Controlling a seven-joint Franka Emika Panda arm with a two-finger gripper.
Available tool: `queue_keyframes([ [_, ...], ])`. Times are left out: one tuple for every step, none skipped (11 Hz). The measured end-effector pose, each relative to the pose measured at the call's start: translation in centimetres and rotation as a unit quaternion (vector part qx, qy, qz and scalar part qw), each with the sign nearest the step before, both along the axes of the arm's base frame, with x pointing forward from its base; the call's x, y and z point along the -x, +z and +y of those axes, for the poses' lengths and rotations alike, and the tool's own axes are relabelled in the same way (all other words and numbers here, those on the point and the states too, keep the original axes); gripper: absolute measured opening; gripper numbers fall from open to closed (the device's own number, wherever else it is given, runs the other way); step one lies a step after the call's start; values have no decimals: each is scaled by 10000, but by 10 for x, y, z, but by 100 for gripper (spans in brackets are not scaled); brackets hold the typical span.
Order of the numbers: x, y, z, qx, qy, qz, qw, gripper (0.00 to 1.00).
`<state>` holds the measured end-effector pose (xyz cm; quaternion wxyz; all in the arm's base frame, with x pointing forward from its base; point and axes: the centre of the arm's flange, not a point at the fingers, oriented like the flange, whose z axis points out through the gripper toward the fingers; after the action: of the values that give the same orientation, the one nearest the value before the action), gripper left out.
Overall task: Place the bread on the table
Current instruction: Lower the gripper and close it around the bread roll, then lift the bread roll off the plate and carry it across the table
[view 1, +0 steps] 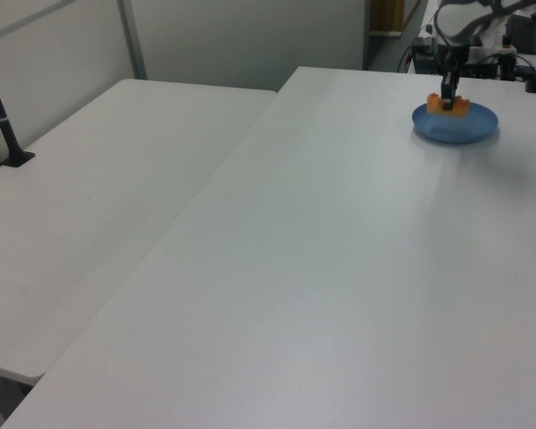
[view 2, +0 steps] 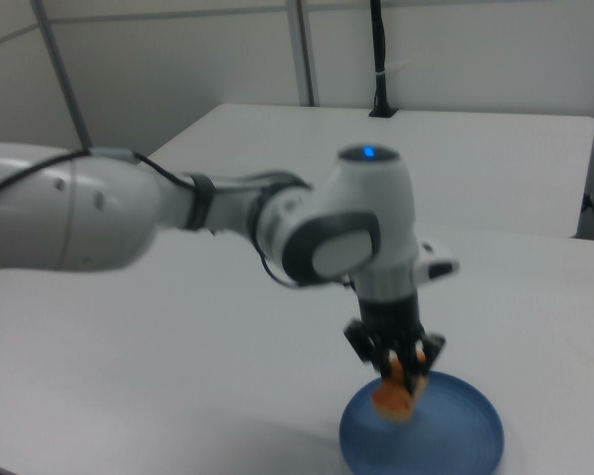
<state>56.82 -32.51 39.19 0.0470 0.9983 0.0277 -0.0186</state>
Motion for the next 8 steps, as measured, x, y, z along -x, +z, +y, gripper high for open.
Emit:
queue_keyframes([
  [-5, 19, 11, -10, 87, -42, 10000, 33],
  [-11, 40, 25, -17, 200, -104, 9997, 33],
  [-16, 62, 44, -26, 345, -173, 9993, 33],
  [-21, 82, 66, -50, 504, -250, 9984, 33],
  [-25, 100, 89, -113, 645, -322, 9973, 33],
  [-29, 115, 113, -213, 749, -409, 9961, 33],
  [-35, 131, 141, -331, 856, -506, 9945, 33],
  [-44, 151, 185, -448, 979, -558, 9926, 34],
])
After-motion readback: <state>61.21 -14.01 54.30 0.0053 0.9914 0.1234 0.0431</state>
